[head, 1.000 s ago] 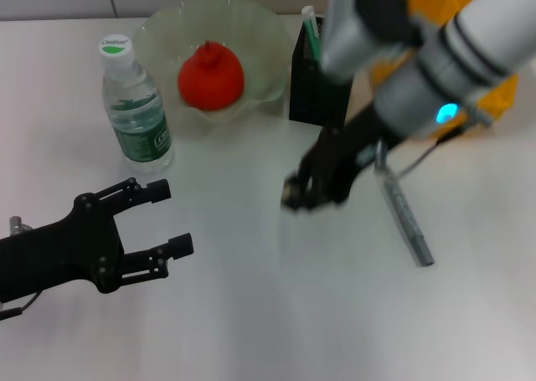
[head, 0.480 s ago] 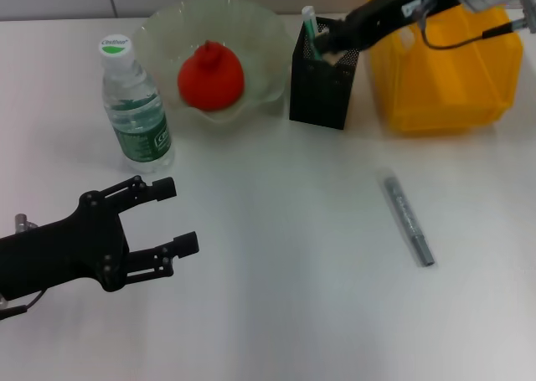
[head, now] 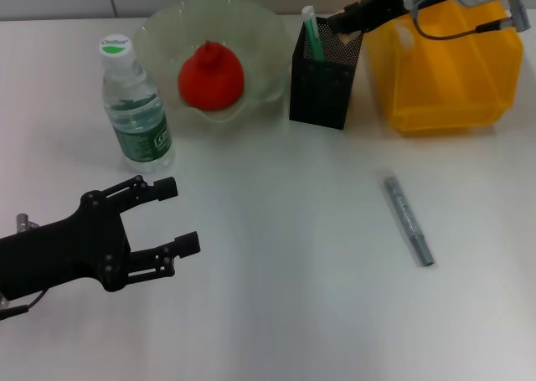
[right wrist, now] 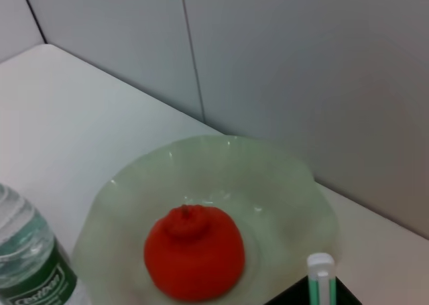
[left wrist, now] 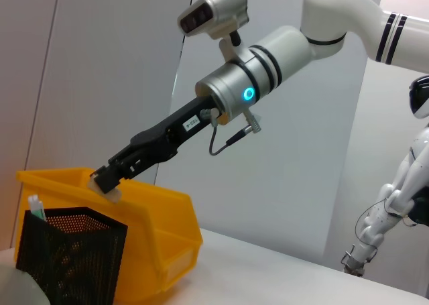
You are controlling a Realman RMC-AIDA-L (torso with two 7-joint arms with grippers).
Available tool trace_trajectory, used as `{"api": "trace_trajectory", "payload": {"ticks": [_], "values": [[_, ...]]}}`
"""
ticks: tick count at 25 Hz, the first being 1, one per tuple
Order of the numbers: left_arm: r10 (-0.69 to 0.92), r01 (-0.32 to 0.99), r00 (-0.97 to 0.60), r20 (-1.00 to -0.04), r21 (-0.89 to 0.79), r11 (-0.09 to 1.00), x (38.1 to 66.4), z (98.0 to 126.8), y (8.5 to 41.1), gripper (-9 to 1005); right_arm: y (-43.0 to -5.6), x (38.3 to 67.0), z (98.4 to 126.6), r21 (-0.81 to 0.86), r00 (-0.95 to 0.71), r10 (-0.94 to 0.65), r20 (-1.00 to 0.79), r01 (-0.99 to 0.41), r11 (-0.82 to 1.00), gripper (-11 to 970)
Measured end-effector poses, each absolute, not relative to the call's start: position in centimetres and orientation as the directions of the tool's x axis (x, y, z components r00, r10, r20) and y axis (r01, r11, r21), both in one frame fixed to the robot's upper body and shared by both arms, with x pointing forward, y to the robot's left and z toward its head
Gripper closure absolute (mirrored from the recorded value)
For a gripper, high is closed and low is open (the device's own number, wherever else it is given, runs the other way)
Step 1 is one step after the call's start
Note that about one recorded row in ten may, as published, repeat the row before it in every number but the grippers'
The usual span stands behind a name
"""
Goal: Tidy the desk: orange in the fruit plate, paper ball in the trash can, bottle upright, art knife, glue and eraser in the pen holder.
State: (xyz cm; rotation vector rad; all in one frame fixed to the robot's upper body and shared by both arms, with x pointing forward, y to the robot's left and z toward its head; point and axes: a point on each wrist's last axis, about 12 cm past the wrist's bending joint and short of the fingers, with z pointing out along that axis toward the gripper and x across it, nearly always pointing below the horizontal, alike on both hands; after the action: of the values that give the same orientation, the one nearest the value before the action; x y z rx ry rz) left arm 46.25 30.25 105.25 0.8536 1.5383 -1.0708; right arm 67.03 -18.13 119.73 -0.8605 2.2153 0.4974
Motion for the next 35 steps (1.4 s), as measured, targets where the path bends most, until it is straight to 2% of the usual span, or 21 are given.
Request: {"api": "trace_trajectory", "payload": {"ticks": [10,19,20,25,30,35], "values": [[0.001,0.913,-0.217,-0.976,-0.202,0.355,46.4,105.2,30.3,151,-17.0,67.6,118.3,0.074,-0.539,-0.446,-0.714,-0.691,0.719,558],[0.01,0.912,-0.215,-0.976,-0.197,0.361,46.5,105.3,30.5,152,-16.8,67.5,118.2,0.065,-0.53,-0.442,-0.724,-0.69,0.721,530],[0.012,0.912,-0.214,-0.977,-0.196,0.361,46.5,105.2,30.5,152,-16.8,67.6,118.2,0.064,-0.529,-0.441,-0.725,-0.689,0.722,496],[0.02,0.911,-0.213,-0.977,-0.192,0.364,46.5,105.2,30.6,152,-16.8,67.1,119.2,0.128,-0.531,-0.39,-0.752,-0.698,0.704,328],[0.025,0.912,-0.214,-0.976,-0.191,0.362,46.5,105.2,30.6,152,-17.4,65.3,121.6,0.251,-0.555,-0.364,-0.748,-0.744,0.619,329],[0.026,0.912,-0.217,-0.976,-0.193,0.361,46.5,105.2,30.6,152,-18.3,63.5,122.4,0.297,-0.634,-0.464,-0.619,-0.736,0.609,329]]}}
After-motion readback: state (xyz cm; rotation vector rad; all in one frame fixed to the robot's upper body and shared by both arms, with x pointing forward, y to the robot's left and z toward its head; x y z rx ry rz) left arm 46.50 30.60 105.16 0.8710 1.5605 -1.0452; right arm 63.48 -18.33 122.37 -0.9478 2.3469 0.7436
